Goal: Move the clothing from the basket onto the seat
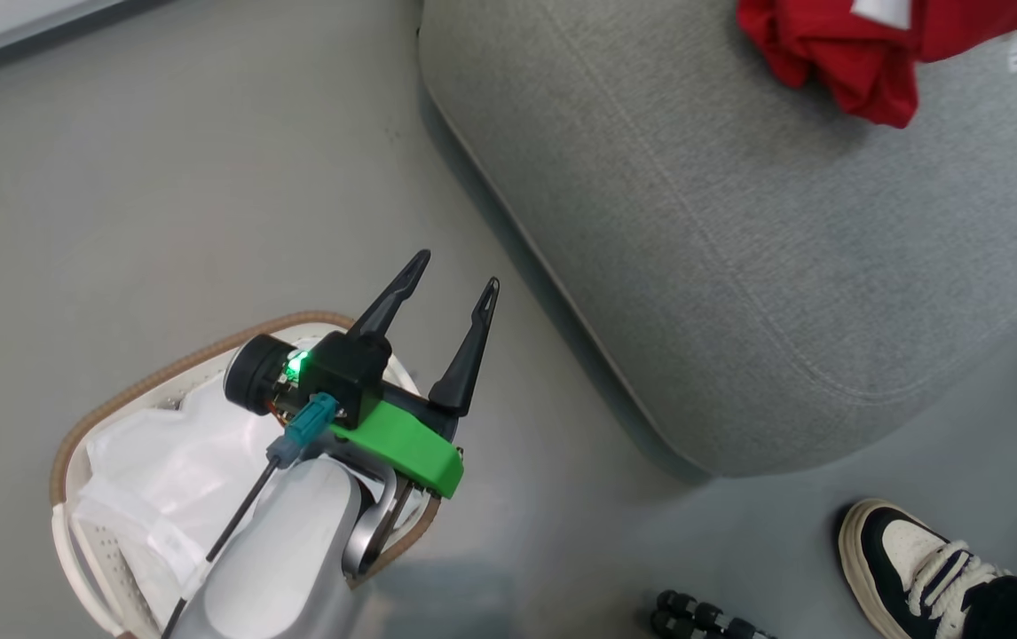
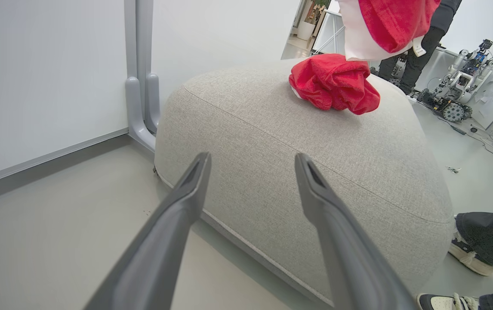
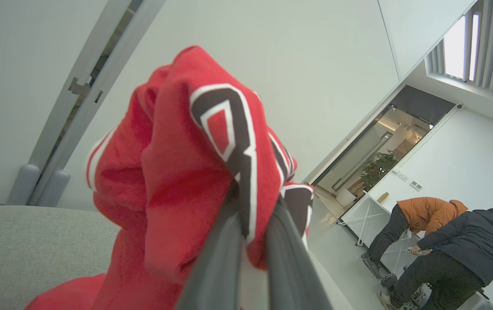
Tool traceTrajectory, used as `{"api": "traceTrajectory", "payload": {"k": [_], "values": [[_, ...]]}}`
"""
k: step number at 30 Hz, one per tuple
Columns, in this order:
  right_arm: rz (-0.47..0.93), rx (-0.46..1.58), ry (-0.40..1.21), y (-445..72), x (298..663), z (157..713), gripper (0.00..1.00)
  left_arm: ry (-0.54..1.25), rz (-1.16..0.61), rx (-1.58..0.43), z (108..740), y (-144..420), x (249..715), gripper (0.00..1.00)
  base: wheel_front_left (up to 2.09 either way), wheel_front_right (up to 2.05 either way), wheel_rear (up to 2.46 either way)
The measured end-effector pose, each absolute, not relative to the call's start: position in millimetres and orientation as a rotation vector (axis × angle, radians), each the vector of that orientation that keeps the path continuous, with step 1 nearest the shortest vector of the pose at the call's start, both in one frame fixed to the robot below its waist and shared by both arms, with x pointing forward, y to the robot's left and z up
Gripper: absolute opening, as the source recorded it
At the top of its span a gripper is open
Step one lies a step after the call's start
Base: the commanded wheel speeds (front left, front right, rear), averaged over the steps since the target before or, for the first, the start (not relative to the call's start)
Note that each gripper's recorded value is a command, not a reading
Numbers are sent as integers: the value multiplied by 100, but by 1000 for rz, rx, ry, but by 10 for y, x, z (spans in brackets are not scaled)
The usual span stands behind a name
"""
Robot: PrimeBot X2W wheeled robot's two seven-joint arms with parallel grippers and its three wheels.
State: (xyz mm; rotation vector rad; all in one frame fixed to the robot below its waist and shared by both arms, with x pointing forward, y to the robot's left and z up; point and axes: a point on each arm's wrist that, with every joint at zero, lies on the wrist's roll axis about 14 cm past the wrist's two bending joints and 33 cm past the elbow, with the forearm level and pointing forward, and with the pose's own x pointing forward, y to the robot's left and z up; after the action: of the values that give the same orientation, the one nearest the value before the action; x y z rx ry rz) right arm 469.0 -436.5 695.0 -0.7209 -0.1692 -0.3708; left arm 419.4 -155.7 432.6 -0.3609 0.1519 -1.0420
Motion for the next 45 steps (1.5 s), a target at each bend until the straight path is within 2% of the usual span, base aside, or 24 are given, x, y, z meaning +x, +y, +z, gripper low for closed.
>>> {"api": "traceTrajectory", "payload": {"k": [7,14,15,16,17,32,45], "values": [[-414,-667,-30,-4586,4885,6355,0,186,-987,-359,4072,-1406,4390,100,0,0,0],[-402,-536,112,-4493,4992,5473,0,207,-915,-356,3878,-1198,4552,100,0,0,0],[-395,-521,129,-4458,4994,5357,21,208,-905,-358,3865,-1173,4569,100,0,0,0],[-387,-509,144,-4422,4996,5257,49,209,-895,-360,3854,-1150,4584,100,0,0,0],[-378,-501,154,-4379,5002,5176,100,212,-887,-360,3840,-1127,4595,100,0,0,0],[-261,-404,146,-3795,4744,4894,100,172,-763,-332,4058,-781,4641,100,0,0,0],[-58,-271,65,-2874,4852,4867,100,157,-455,-260,4159,198,4638,100,0,0,0]]}}
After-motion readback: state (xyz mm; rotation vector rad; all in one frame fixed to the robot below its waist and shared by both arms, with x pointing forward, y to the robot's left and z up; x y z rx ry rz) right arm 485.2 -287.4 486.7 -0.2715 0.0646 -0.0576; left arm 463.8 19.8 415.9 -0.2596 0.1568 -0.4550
